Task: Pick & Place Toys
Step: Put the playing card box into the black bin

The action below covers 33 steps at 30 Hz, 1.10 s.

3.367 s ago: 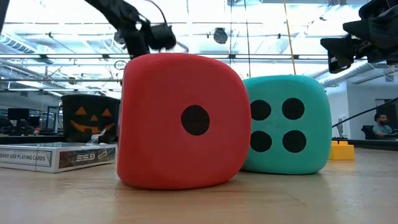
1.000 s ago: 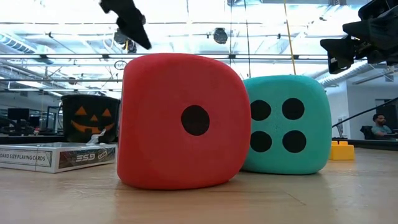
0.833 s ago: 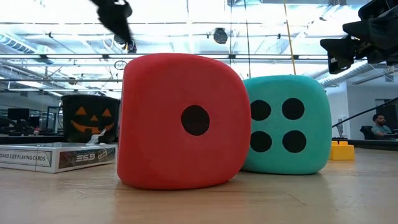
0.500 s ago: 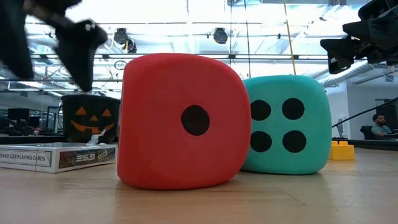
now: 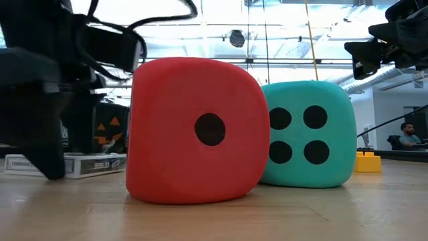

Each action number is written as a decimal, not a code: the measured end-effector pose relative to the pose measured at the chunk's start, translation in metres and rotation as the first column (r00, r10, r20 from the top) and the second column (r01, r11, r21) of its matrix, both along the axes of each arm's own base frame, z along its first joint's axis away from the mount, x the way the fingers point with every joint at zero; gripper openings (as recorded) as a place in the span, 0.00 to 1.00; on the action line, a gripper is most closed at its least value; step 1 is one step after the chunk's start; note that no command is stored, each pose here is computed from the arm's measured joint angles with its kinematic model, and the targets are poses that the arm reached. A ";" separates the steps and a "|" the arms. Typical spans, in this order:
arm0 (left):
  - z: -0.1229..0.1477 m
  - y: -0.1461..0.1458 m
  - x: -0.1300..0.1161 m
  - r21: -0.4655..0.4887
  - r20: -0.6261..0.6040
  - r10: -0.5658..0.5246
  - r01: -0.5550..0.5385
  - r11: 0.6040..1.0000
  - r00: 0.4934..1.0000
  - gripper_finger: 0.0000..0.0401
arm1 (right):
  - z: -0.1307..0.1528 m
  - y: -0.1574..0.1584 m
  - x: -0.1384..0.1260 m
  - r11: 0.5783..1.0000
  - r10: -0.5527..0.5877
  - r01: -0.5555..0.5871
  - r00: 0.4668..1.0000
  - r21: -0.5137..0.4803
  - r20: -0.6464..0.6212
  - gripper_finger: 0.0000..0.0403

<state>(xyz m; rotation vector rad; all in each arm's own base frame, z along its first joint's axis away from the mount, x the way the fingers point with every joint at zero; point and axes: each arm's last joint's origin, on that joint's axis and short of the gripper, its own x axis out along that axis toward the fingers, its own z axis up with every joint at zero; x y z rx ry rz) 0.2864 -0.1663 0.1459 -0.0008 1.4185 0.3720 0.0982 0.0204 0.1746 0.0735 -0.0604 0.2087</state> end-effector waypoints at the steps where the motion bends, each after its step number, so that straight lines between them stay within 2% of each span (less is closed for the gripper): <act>1: 0.001 0.002 0.000 0.001 0.002 0.020 -0.020 1.000 1.000 0.98 | 0.000 0.000 0.000 1.000 0.000 0.000 1.000 0.000 0.000 0.47; 5: 0.002 0.012 0.003 0.024 -0.005 0.026 -0.025 0.999 1.000 0.98 | 0.000 0.000 0.000 1.000 0.000 0.000 1.000 0.000 0.001 0.46; 11: 0.020 0.028 0.005 0.015 -0.008 -0.047 0.047 0.999 0.999 0.98 | 0.000 0.000 0.000 1.000 0.000 0.000 1.000 0.000 0.000 0.46; 14: 0.036 0.039 0.003 -0.015 -0.011 -0.074 0.074 0.997 0.997 0.98 | 0.000 0.000 0.000 1.000 0.000 0.000 1.000 0.000 0.000 0.47; 20: 0.057 0.052 0.000 -0.093 -0.006 -0.198 0.196 0.976 0.980 0.98 | 0.000 0.000 0.000 1.000 -0.001 0.001 1.000 0.000 0.000 0.47; 23: 0.056 0.056 0.002 -0.164 -0.031 -0.239 0.231 0.959 0.970 0.98 | 0.000 0.000 0.000 1.000 0.000 0.000 1.000 0.000 0.000 0.46; 27: 0.051 0.058 0.005 -0.175 -0.044 -0.292 0.280 0.944 0.955 0.98 | 0.000 0.000 0.000 1.000 0.000 0.000 1.000 0.000 0.000 0.47; 33: 0.032 0.070 -0.004 -0.177 -0.104 -0.235 0.214 0.961 0.967 0.98 | 0.000 0.000 0.000 1.000 0.000 0.000 1.000 0.000 0.000 0.47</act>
